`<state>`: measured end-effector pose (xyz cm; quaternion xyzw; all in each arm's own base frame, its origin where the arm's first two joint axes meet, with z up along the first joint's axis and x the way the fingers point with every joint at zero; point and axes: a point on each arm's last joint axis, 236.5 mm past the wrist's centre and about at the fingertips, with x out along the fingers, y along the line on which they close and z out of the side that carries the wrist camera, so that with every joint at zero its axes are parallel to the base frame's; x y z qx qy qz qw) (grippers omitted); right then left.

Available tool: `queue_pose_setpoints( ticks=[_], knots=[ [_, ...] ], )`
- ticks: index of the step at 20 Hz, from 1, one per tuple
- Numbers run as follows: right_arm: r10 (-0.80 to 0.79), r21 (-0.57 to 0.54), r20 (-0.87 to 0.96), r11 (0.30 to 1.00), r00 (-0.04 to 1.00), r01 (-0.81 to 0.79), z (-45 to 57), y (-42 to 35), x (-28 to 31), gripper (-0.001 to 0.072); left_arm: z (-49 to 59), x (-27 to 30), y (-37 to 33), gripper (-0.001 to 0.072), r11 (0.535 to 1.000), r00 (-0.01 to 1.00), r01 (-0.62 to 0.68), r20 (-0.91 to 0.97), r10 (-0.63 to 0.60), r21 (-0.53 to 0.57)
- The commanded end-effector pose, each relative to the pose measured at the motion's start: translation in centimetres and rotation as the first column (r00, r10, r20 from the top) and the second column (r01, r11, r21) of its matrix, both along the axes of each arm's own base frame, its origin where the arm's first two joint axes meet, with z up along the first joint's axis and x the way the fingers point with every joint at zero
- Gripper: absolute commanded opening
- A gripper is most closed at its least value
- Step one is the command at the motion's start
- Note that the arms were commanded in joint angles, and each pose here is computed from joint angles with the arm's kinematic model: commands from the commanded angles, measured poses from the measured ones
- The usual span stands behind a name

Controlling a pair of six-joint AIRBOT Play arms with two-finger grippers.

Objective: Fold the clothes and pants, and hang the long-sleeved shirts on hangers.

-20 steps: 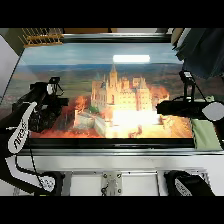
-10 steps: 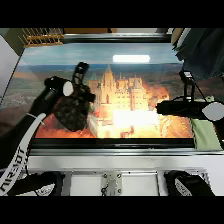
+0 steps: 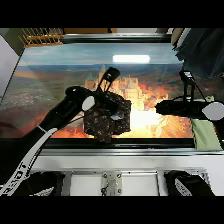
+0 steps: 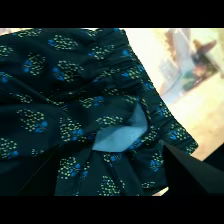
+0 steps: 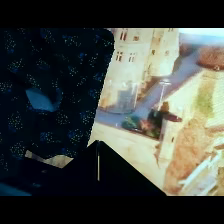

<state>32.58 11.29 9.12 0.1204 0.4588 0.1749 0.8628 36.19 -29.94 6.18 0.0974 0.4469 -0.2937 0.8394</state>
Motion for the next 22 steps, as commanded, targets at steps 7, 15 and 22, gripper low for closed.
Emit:
queue_pose_setpoints(
  ticks=[7, 15, 22],
  knots=[
    [0.001, 0.001, -0.001, 1.000, 1.000, -0.001, 0.0, 0.1, 0.0, 0.0015, -7.4, 6.8, 8.8, 0.0654, 0.943, 0.930, -0.330, -0.157, 0.333, 0.043],
    [0.001, 0.001, -0.001, 1.000, 1.000, -0.001, 0.0, 0.0, 0.0, 0.0015, -13.4, 10.9, 9.1, 0.0653, 0.907, 0.865, -0.402, -0.272, 0.421, 0.127],
    [-0.068, 0.012, -0.116, 0.997, 0.991, 0.070, -5.0, -0.2, 2.7, 0.0498, -12.0, 11.7, 12.5, 0.0007, 0.896, 0.842, -0.408, -0.307, 0.444, 0.178]
  ],
)
